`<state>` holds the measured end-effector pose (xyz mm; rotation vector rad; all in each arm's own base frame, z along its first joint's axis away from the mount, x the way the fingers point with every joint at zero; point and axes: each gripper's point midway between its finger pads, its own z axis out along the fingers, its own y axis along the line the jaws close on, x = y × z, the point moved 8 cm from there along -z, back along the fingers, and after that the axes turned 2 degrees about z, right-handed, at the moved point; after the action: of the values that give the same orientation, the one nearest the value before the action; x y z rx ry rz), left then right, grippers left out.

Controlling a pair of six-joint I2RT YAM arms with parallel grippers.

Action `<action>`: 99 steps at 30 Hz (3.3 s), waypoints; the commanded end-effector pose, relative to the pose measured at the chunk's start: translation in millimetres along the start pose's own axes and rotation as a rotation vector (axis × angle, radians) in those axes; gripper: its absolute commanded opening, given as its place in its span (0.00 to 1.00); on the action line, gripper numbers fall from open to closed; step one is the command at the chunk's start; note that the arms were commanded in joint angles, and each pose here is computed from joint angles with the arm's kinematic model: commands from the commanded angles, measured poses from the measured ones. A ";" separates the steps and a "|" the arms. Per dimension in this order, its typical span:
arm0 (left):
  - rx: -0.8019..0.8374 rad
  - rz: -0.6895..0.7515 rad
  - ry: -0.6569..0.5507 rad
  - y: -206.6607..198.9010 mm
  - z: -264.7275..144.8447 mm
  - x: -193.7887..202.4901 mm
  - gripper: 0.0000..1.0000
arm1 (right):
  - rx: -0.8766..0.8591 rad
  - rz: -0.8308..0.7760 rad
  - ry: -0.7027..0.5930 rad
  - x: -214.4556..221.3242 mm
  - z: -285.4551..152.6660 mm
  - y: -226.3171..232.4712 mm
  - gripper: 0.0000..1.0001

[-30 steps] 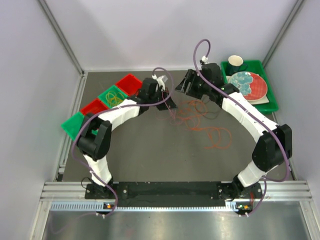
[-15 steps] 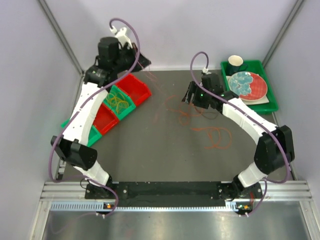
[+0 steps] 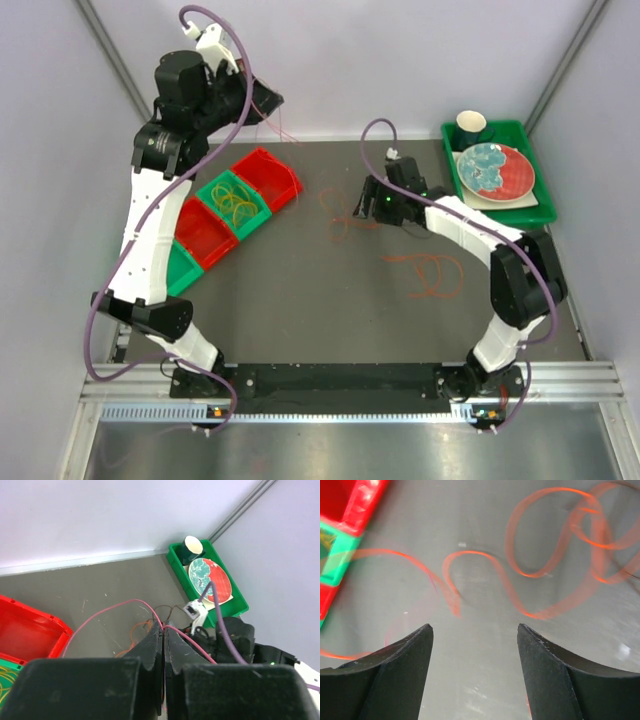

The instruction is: Untangle the cables

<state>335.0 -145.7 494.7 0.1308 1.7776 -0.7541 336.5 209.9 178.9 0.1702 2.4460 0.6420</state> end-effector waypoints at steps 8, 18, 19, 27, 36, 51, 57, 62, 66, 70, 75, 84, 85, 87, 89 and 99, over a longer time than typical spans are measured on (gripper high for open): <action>0.050 -0.008 -0.047 -13.9 -17.1 -13.9 0.00 | -0.047 -0.190 -0.040 -10.8 54.5 46.3 0.66; -0.119 0.038 -0.062 5.2 -27.8 -9.6 0.00 | 0.055 -0.169 -0.046 1.2 51.8 25.8 0.64; -0.138 0.045 -0.080 5.5 -36.0 -10.9 0.00 | 0.065 -0.163 -0.035 7.4 51.9 21.2 0.64; -0.375 0.055 -0.080 39.9 -46.3 -0.4 0.00 | 0.076 -0.133 -0.063 13.4 35.1 13.2 0.64; -0.564 0.066 -0.154 59.2 -78.1 -14.8 0.00 | 0.037 -0.121 -0.078 6.6 24.3 19.9 0.64; -0.730 -0.011 -0.136 142.2 -71.3 -0.3 0.00 | 0.051 -0.114 -0.059 15.2 23.2 12.1 0.64; -0.783 -0.051 -0.155 161.3 -89.5 5.8 0.00 | 0.049 -0.110 -0.052 15.9 26.1 10.7 0.64; -0.787 -0.082 -0.130 174.9 -83.7 21.2 0.00 | 0.037 -0.107 -0.040 17.2 28.5 11.8 0.64; -0.830 -0.094 -0.118 191.3 -75.1 31.3 0.00 | 0.044 -0.104 -0.036 19.5 27.5 9.6 0.64; -0.935 -0.111 -0.138 199.2 -81.3 33.6 0.00 | 0.045 -0.101 -0.030 22.8 28.8 7.2 0.64; -0.956 -0.073 -0.196 184.1 -111.2 21.0 0.00 | 0.041 -0.090 -0.015 24.2 36.1 7.6 0.64; -0.885 -0.056 -0.260 155.9 -129.2 3.6 0.00 | 0.014 -0.081 -0.008 24.4 31.6 12.2 0.63; -0.887 -0.058 -0.264 154.6 -130.3 1.9 0.00 | 0.016 -0.080 -0.010 23.7 30.8 11.7 0.63; -0.881 -0.055 -0.273 151.3 -132.5 0.7 0.00 | 0.015 -0.078 -0.008 24.5 30.6 11.4 0.63; -0.878 -0.051 -0.271 150.3 -133.9 0.9 0.00 | 0.010 -0.076 -0.010 24.7 29.5 12.4 0.63; -0.879 -0.100 -0.153 186.2 -102.9 43.3 0.00 | 0.012 -0.073 -0.001 27.5 28.8 10.7 0.63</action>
<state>306.2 44.8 410.9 -0.5869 1.8141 0.0208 326.7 237.6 132.4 0.0751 2.5125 0.5508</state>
